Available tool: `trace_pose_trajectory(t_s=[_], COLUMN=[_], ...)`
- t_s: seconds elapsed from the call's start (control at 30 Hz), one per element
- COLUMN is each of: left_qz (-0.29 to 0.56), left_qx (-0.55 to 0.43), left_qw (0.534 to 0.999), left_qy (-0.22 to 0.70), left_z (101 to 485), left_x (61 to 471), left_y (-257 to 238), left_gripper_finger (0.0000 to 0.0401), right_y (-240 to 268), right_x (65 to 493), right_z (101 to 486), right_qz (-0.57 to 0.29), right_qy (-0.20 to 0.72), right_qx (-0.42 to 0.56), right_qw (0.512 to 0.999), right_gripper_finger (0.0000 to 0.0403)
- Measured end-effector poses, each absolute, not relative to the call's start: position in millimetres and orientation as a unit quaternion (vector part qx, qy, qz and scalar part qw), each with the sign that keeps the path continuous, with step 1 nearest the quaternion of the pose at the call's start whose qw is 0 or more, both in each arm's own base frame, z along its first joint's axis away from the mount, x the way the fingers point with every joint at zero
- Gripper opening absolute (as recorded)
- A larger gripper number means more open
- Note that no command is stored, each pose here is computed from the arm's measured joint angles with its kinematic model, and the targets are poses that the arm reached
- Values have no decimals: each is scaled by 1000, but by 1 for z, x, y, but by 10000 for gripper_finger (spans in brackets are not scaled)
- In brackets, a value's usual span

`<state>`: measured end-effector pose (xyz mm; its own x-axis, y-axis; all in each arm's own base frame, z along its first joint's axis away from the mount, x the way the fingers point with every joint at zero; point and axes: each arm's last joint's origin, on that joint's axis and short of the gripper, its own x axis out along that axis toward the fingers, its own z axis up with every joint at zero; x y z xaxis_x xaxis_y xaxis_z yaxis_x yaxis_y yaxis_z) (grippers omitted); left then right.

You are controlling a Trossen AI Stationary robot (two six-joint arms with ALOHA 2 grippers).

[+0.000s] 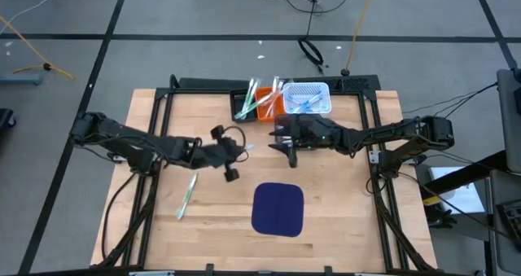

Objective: Pick & Place Toothbrushes
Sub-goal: Put the orange toothbrush into the orange basket

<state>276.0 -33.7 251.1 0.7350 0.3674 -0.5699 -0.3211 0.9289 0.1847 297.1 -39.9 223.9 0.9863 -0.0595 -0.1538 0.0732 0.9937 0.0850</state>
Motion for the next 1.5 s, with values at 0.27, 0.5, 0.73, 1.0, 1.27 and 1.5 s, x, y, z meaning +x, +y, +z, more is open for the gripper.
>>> trace_pose_trajectory(t_s=[0.27, 0.5, 0.73, 1.0, 1.27, 1.5], left_qz=[157, 146, 157, 165, 175, 194], left_qx=[64, 66, 67, 70, 67, 68], left_qw=[967, 976, 977, 977, 976, 973], left_qy=[189, 147, 132, 115, 114, 105], left_z=[276, 282, 277, 265, 259, 262], left_x=[294, 301, 310, 326, 330, 330], left_y=[-20, -11, -2, 4, 10, 12], left_gripper_finger=[18, 13, 7, 22, 25, 64], right_y=[-38, -39, -37, -38, -39, -44], right_x=[299, 298, 299, 306, 309, 309], right_z=[235, 246, 249, 242, 239, 238], right_qz=[-15, -40, -37, -35, -38, -49], right_qy=[19, -39, -59, -80, -66, -60], right_qx=[40, 26, 25, 28, 9, -1], right_qw=[999, 998, 997, 996, 997, 997], right_gripper_finger=[196, 196, 196, 190, 36, 4])
